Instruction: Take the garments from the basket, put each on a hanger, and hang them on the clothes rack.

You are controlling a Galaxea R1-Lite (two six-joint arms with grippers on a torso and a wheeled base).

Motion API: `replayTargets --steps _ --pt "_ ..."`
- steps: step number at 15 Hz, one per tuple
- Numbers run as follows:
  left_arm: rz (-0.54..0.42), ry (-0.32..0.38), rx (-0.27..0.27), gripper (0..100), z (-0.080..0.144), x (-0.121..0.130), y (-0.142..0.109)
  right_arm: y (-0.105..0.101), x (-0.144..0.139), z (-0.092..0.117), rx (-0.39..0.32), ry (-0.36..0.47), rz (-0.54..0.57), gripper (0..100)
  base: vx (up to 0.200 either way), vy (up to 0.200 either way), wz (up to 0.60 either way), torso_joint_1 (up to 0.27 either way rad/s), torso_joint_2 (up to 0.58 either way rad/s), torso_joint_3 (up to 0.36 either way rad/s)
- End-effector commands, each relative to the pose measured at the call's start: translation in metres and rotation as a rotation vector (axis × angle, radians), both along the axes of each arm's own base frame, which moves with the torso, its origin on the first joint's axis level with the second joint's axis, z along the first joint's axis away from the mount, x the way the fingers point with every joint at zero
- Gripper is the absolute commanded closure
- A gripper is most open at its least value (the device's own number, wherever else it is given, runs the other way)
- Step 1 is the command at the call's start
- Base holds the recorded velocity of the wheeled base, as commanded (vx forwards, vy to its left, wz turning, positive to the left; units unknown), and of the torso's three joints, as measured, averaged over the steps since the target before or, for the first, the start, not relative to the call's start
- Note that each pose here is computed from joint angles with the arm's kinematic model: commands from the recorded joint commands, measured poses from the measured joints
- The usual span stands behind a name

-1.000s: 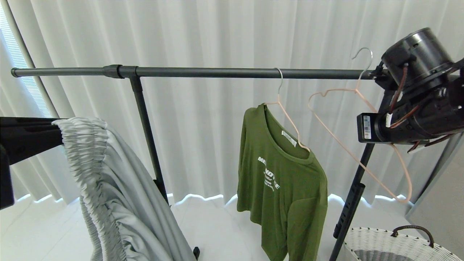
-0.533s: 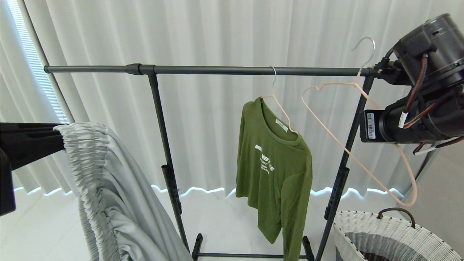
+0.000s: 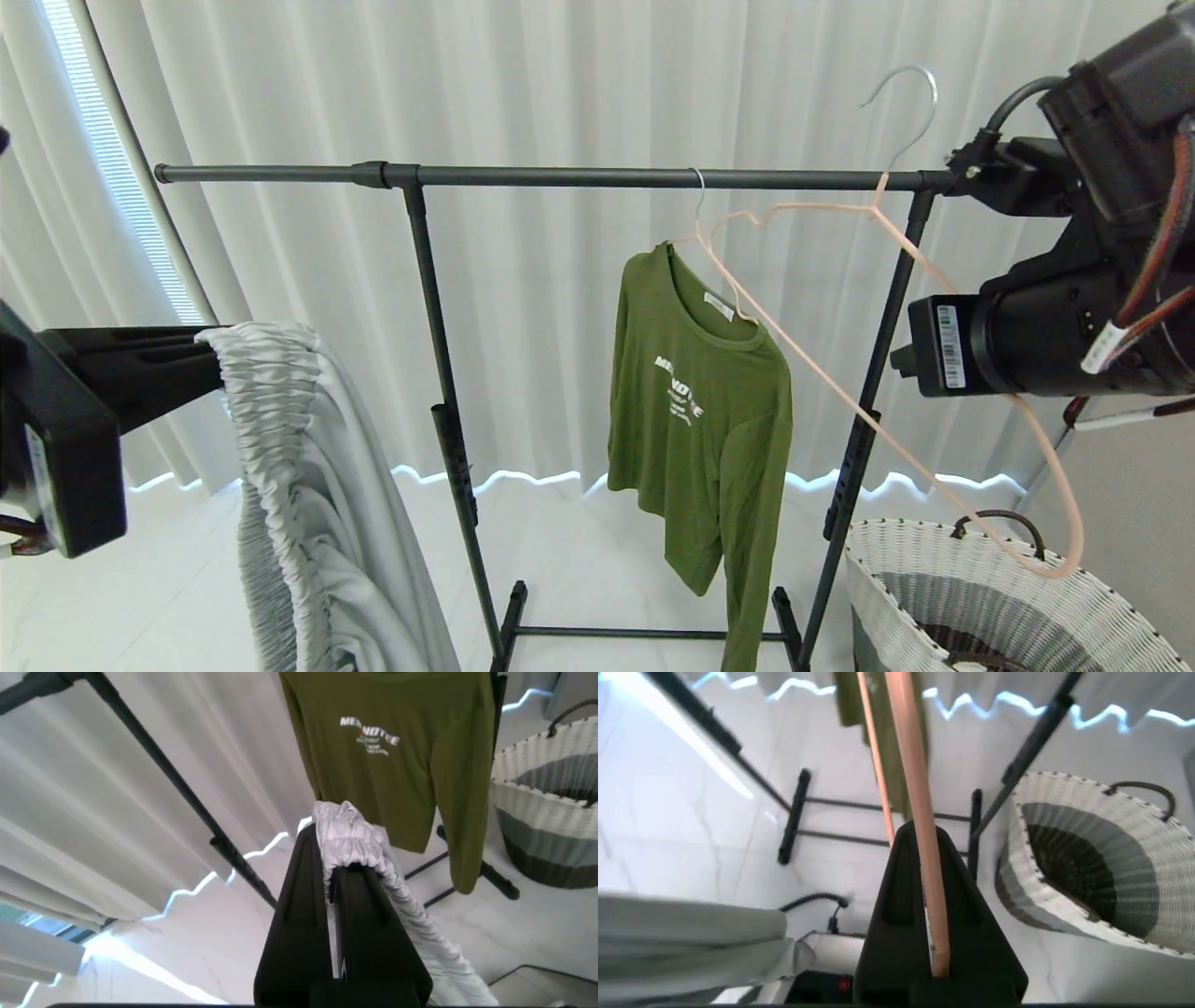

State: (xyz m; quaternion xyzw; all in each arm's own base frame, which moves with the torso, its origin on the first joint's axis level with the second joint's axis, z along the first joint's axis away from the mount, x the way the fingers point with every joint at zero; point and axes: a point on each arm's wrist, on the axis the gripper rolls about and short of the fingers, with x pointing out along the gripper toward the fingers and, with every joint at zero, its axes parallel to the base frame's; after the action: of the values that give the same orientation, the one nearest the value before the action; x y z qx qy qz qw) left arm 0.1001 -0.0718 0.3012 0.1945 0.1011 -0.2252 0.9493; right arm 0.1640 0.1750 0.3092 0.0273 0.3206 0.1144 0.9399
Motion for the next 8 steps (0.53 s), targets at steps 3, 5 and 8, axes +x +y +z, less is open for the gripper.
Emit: replayTargets --steps 3,5,8 --pt "0.013 0.024 0.017 100 -0.009 0.004 -0.001 0.0 -0.042 -0.027 -0.063 0.045 0.157 100 0.0 0.0 0.0 0.0 0.0 0.0" --pt "0.046 0.043 0.021 100 -0.011 0.011 -0.001 -0.003 -0.059 -0.047 -0.083 0.063 0.231 100 0.0 0.0 0.0 0.0 0.0 0.0" --pt "0.082 0.084 -0.007 100 -0.013 0.022 -0.005 -0.007 -0.084 -0.07 -0.116 0.075 0.381 100 0.0 0.0 0.0 0.0 0.0 0.0"
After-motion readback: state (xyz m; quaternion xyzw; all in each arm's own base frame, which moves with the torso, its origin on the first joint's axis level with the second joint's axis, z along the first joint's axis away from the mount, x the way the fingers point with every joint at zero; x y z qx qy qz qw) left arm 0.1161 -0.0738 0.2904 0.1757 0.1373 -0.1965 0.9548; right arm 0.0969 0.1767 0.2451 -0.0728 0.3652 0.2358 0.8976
